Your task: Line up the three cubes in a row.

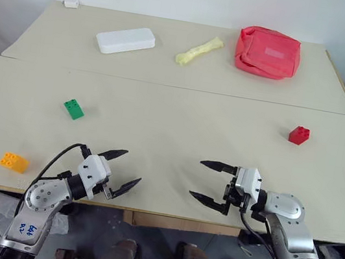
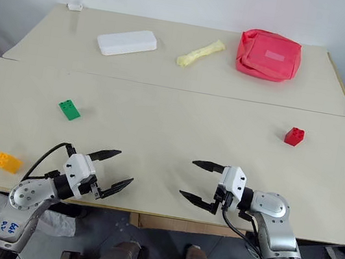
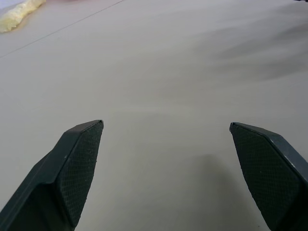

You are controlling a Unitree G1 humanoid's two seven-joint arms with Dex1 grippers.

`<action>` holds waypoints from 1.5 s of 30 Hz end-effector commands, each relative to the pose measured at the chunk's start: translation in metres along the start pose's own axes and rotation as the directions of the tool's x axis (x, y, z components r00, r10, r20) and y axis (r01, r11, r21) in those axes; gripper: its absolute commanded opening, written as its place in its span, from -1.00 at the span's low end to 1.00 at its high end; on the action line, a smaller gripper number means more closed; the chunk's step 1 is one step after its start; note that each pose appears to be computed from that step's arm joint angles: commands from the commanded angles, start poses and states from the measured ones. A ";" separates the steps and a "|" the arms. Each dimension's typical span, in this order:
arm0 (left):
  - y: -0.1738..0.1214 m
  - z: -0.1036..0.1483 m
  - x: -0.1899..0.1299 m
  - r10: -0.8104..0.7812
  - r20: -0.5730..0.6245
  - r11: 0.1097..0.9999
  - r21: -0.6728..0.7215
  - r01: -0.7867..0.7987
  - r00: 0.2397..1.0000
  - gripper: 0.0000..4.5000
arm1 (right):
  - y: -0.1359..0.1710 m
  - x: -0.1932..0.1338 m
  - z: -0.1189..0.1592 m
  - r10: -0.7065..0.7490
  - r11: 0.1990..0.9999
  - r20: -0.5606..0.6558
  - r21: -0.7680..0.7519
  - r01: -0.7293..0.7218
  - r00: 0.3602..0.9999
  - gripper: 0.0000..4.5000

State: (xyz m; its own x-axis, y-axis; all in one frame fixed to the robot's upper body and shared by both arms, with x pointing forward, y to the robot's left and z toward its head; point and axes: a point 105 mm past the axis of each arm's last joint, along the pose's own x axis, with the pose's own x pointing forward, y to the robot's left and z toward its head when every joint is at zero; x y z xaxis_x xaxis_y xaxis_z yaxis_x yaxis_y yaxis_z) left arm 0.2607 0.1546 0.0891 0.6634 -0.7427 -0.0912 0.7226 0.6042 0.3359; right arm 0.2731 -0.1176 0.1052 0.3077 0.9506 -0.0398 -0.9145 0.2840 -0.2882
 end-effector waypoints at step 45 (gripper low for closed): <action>-0.009 0.071 0.064 -0.243 0.256 0.970 0.058 0.236 0.936 0.99 | -0.193 -0.161 0.038 -0.975 0.149 -0.178 -0.089 0.985 0.132 1.00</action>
State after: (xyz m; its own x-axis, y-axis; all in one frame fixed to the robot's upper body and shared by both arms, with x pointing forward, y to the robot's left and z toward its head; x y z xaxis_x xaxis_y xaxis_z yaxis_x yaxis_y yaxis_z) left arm 0.2877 0.0845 0.1365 0.4092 -0.9111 0.0489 0.8563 0.4020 0.3243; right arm 0.3876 -0.3084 0.1962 0.9901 -0.1036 0.0946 0.1167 0.9825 -0.1453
